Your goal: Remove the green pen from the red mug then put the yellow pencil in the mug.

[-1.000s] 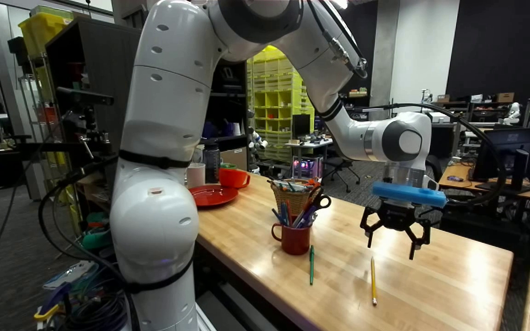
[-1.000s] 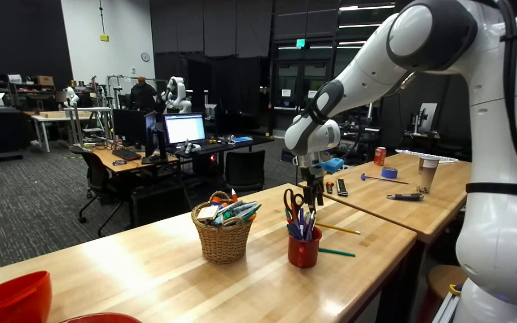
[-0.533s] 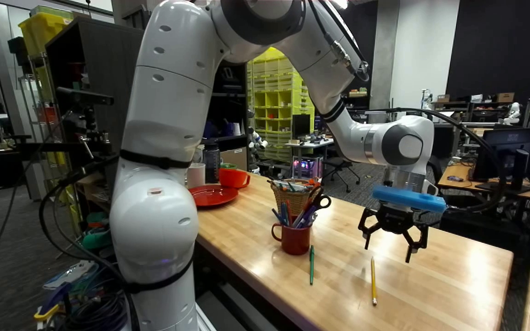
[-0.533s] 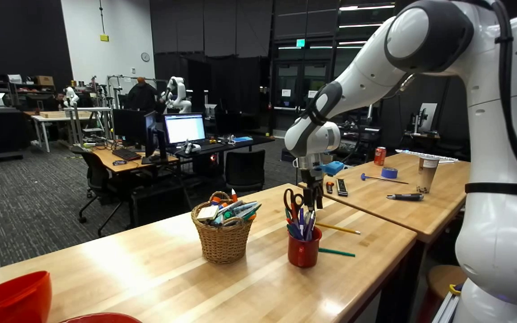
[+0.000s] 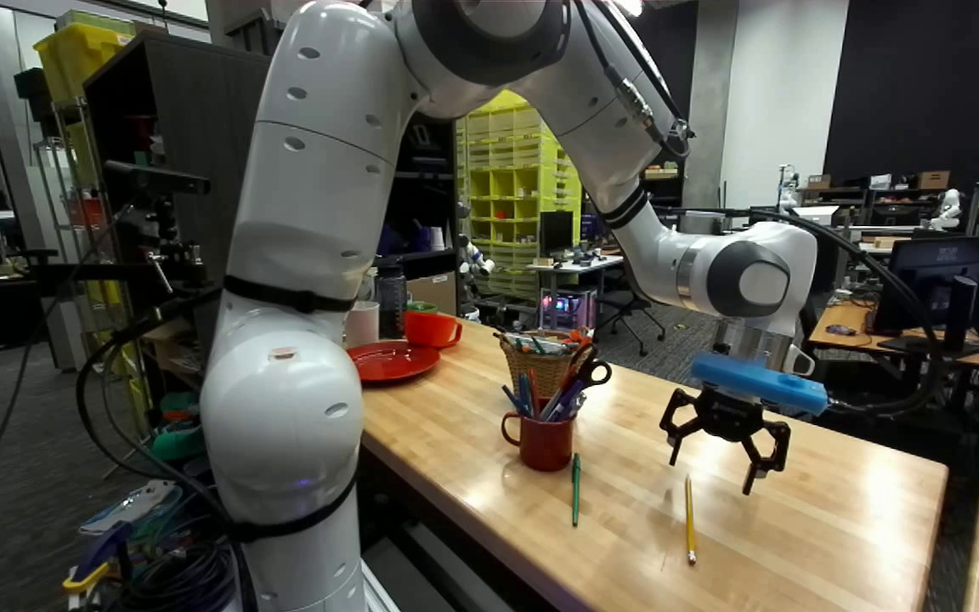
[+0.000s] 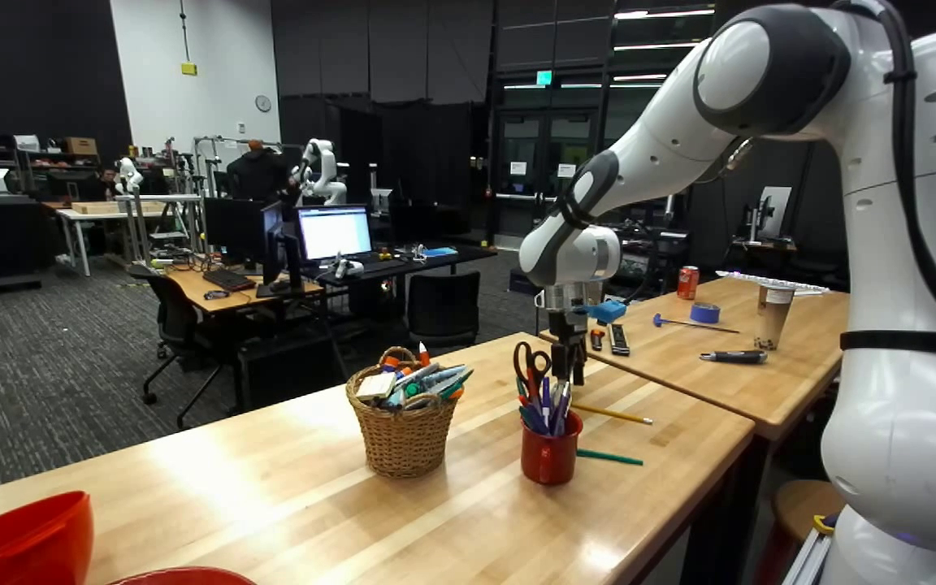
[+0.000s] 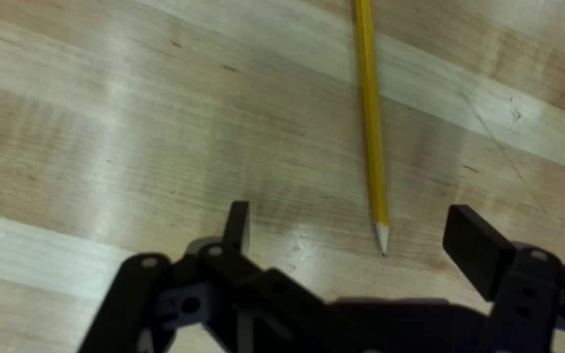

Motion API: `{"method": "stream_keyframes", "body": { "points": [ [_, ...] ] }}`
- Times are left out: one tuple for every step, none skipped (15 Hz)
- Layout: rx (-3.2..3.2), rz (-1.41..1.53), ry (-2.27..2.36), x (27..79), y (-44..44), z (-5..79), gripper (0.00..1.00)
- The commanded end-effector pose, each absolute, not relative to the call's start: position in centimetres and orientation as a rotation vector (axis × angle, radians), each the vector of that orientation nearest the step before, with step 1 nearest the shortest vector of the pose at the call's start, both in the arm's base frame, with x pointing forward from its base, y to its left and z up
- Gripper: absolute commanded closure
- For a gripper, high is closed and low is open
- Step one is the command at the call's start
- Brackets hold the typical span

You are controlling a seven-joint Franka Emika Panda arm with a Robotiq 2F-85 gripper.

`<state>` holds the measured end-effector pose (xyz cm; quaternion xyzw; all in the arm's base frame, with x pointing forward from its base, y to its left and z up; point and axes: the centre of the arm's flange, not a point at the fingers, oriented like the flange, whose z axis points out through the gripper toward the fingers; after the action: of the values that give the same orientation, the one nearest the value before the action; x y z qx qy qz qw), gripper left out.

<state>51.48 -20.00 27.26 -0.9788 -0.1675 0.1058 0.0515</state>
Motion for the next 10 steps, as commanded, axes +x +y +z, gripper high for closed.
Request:
{"method": "stream_keyframes", "body": {
  "points": [
    [-2.969,0.231,-0.562,50.7,-19.9,26.8,0.0],
    [-2.972,0.21,-0.571,50.5,-19.8,26.5,0.0],
    [-2.983,0.19,-0.572,50.3,-19.8,26.3,0.0],
    [-2.986,0.17,-0.573,50.2,-19.8,26.1,0.0],
    [-2.996,0.148,-0.572,50.0,-19.9,25.9,0.0],
    [-3.011,0.124,-0.564,49.8,-19.9,25.9,0.0],
    [-3.016,0.108,-0.564,49.7,-19.9,25.8,0.0],
    [-3.022,0.091,-0.558,49.5,-19.9,25.8,0.0],
    [-3.035,0.073,-0.553,49.4,-19.8,25.8,0.0],
    [-3.043,0.052,-0.551,49.1,-19.7,25.6,0.0]
  ]
}}
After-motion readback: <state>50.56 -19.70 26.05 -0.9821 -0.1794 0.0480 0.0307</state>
